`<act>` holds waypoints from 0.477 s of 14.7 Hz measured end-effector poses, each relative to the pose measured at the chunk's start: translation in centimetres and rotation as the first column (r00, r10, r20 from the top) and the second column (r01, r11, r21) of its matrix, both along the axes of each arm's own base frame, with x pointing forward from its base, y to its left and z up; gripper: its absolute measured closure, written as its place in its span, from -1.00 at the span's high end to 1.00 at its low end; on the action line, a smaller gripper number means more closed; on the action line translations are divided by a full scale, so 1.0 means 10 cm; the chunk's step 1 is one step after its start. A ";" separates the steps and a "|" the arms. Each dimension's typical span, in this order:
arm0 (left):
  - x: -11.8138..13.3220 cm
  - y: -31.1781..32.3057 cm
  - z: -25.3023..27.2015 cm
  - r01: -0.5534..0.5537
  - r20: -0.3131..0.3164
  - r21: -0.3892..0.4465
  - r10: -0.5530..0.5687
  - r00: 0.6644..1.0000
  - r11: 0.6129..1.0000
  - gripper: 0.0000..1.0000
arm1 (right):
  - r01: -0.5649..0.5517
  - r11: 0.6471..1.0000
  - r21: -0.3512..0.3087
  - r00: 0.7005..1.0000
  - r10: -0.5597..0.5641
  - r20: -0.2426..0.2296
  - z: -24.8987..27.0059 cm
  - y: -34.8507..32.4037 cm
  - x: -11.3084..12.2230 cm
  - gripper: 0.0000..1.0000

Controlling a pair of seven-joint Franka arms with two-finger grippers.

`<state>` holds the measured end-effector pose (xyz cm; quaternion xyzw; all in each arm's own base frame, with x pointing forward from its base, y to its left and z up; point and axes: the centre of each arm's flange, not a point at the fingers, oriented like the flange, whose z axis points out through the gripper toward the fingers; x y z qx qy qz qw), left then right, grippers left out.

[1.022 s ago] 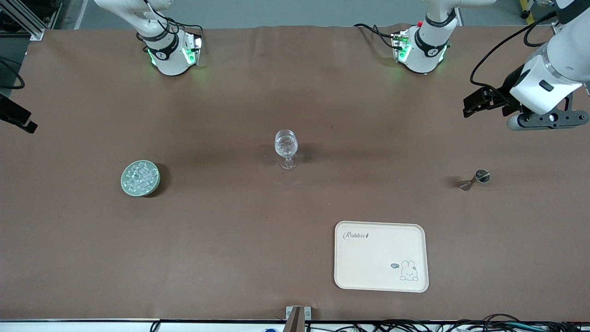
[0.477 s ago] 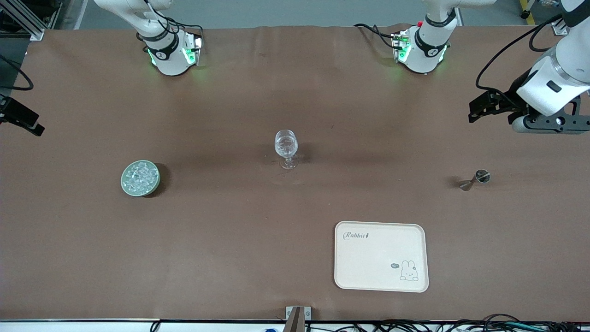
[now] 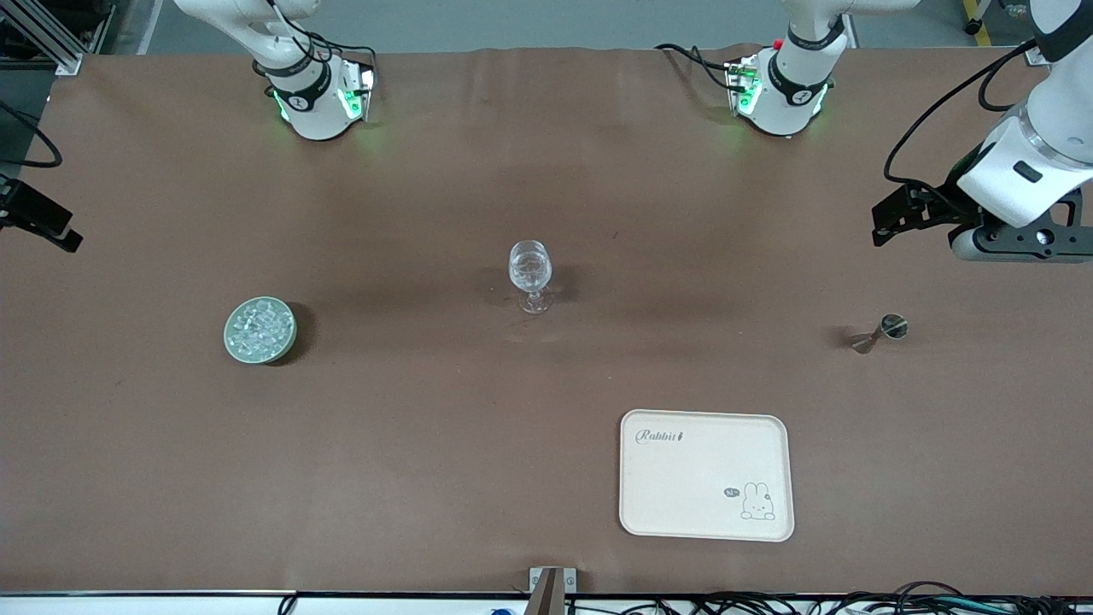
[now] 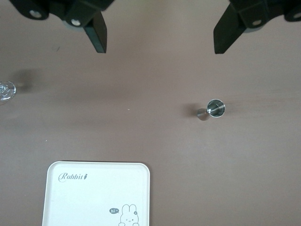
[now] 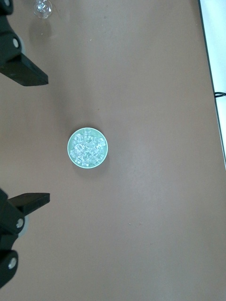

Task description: Pour wine and add ice with both arms

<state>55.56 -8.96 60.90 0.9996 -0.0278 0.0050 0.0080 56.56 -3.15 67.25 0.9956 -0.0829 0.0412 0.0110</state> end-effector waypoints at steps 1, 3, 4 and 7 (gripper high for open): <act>0.00 0.00 0.03 0.000 0.005 -0.002 0.000 1.000 1.000 1.00 | 0.000 1.000 0.000 1.000 0.000 0.000 0.00 0.00 0.00 1.00; 0.00 0.01 0.06 -0.001 0.011 -0.004 0.001 1.000 1.000 0.94 | 0.000 1.000 0.000 1.000 0.000 0.000 0.00 0.00 0.00 1.00; 0.00 0.00 0.07 -0.002 0.012 -0.009 0.002 1.000 1.000 0.92 | 0.000 1.000 0.000 1.000 0.000 0.000 0.00 0.00 0.00 1.00; 0.00 -0.01 0.07 -0.002 0.007 -0.025 0.003 1.000 1.000 0.92 | 0.000 1.000 0.000 1.000 0.000 0.000 0.00 0.00 0.00 1.00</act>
